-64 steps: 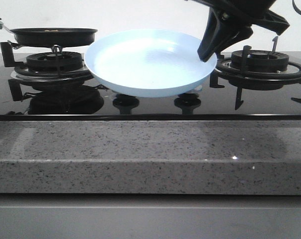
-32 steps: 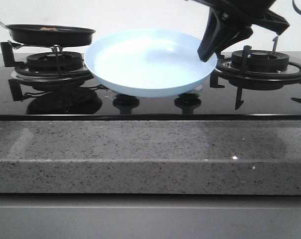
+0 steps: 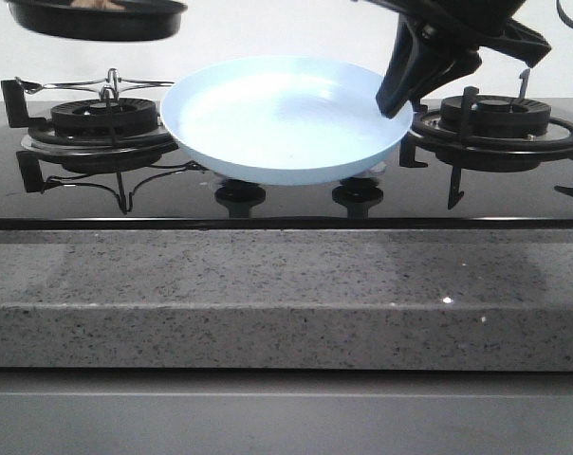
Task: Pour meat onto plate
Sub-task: 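Lift the black pan with the left gripper toward the held plate, then tilt the pan over the plate with the left gripper, tipping meat out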
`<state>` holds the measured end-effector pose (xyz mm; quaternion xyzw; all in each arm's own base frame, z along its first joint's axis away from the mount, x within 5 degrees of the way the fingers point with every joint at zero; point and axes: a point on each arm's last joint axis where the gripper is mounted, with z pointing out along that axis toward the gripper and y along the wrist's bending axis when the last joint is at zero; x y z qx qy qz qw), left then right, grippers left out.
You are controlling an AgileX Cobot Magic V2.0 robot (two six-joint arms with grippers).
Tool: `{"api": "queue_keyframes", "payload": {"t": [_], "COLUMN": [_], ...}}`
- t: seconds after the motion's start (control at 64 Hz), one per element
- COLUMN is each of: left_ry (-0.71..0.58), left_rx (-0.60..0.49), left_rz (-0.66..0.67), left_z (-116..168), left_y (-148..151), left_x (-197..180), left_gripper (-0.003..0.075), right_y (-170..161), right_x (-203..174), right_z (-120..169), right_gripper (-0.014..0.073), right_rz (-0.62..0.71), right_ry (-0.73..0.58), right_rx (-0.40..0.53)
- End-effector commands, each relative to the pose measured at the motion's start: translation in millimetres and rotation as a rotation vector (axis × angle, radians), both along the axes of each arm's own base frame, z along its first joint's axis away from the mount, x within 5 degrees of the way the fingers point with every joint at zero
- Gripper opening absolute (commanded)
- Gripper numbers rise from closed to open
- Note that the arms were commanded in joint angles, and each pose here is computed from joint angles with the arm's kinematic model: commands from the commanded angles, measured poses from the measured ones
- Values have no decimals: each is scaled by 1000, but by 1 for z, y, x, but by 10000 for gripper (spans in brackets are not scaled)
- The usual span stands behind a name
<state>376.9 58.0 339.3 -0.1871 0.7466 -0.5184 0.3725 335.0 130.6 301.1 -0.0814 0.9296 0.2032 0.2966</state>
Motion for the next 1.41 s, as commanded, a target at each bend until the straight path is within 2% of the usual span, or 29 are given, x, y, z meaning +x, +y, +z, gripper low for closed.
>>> {"api": "queue_keyframes", "payload": {"t": [0.0,0.297,0.484,0.625,0.781,1.391], "left_ry": [-159,-220,-316,-341,-428,-759], "left_rx": [-44,103,191,281,390,763], "left_rz": [-48,-145,-182,-190,-207,-206], "left_z": [52,73,87,86,87,122], "left_y": [-19,-72,-101,-122,-142,-182], "left_x": [-21,-40,-52,-54,-56,-107], "left_gripper": [-20,-20,-20,-20,-20,-20], "right_y": [-1,-1,-1,-1,-1,-1], "right_x": [-5,-5,-5,-5,-5,-5], "right_z": [26,26,26,26,26,26], "right_gripper": [-68,-68,-68,-68,-68,-68], "right_rz": [-10,-10,-10,-10,-10,-10], "right_ry": [-96,-96,-96,-96,-96,-96], "right_rx": [42,42,42,42,42,42]}}
